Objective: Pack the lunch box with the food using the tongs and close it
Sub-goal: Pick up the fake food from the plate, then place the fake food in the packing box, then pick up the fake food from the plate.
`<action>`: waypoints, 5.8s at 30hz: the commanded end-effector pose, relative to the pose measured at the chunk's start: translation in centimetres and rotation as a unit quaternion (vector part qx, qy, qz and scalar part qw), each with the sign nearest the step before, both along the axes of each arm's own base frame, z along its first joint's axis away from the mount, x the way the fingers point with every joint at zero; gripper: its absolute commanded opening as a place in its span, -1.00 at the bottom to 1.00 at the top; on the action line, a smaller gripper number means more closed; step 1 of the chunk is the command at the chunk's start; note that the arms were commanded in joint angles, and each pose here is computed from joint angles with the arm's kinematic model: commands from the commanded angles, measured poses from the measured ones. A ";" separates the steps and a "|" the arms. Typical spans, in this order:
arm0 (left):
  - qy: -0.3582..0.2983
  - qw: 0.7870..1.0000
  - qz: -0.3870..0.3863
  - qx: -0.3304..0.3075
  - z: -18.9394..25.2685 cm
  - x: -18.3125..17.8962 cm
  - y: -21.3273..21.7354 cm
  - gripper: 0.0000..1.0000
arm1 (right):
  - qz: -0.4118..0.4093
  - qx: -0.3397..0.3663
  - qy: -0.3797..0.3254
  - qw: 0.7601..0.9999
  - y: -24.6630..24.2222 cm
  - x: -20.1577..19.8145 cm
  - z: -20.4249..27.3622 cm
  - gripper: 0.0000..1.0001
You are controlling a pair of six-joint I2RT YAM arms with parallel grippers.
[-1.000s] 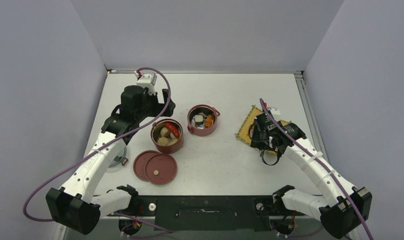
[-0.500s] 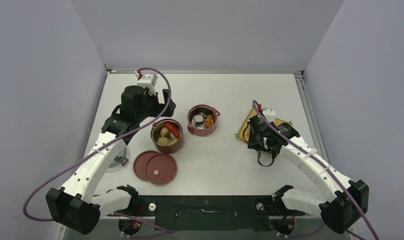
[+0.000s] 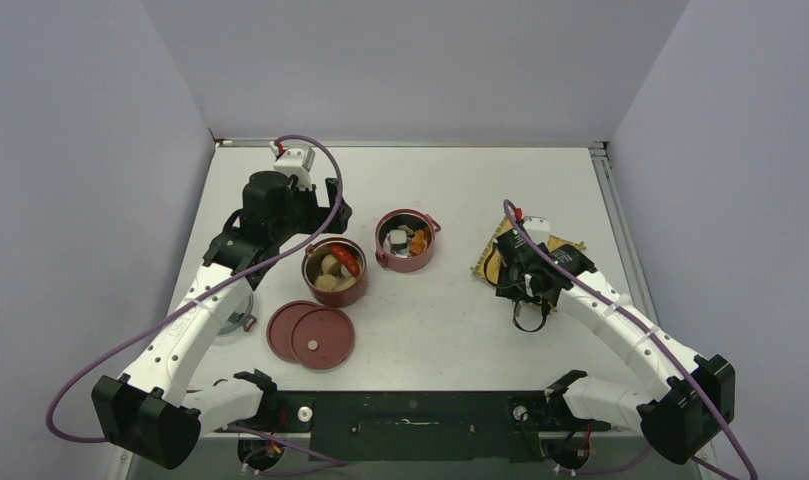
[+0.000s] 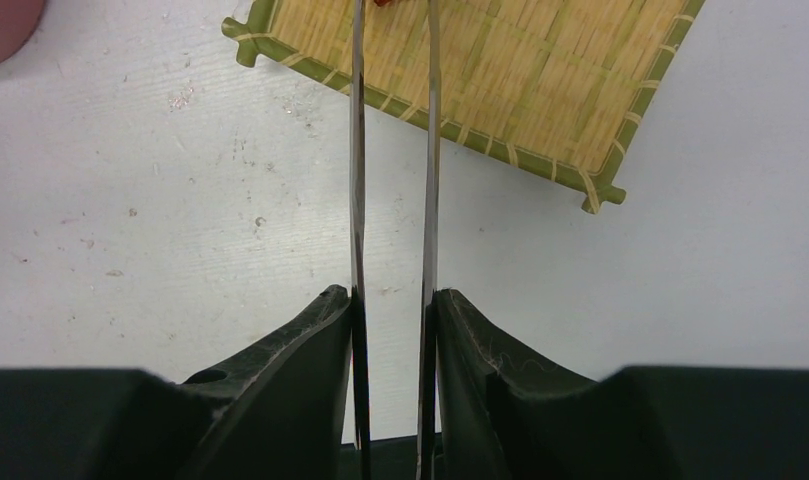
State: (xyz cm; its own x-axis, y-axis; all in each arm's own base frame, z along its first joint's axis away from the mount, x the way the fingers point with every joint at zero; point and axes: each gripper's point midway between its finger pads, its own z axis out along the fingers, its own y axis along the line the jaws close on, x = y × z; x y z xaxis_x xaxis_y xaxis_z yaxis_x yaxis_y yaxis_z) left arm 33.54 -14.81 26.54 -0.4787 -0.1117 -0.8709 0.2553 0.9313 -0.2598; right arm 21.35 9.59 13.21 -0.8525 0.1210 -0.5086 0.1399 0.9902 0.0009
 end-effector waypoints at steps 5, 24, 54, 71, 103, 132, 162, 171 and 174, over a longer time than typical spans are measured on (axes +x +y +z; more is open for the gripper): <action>-0.036 0.999 0.000 -0.015 2.1 0.3 -0.2 0.95 | -0.008 0.000 -0.033 0.999 0.2 0.9 1.4 -0.41; -0.036 0.999 -0.001 -0.014 2.1 0.3 -0.2 0.95 | 0.025 0.048 -0.078 0.996 2.4 0.8 6.1 -0.51; -0.015 1.000 -0.001 -0.005 0.4 1.0 -0.5 0.95 | 0.250 0.161 -0.090 0.951 17.7 5.4 6.4 -0.47; -0.014 1.000 0.000 -0.005 0.4 1.0 -0.5 0.95 | 0.230 0.120 -0.084 0.962 16.3 5.8 5.2 -0.12; -0.019 1.000 0.018 0.010 0.2 1.3 0.4 0.95 | 0.001 0.037 -0.063 0.997 -5.2 8.7 3.9 -0.18; 0.000 1.000 0.010 0.010 -1.0 1.6 -0.2 0.95 | 0.013 0.038 -0.038 0.998 -6.3 8.1 1.6 -0.22; -0.002 1.000 0.004 0.001 -0.6 1.3 -0.5 0.95 | 0.008 0.040 -0.066 0.997 -6.3 8.4 3.8 -0.89; -0.012 1.000 0.005 -0.004 0.1 1.1 -0.4 0.95 | 0.015 0.053 -0.087 0.995 -5.8 7.8 5.6 -0.89; -0.013 1.000 0.005 -0.004 0.2 1.1 -0.4 0.95 | 0.020 0.057 -0.092 0.994 -5.5 7.4 6.7 -0.89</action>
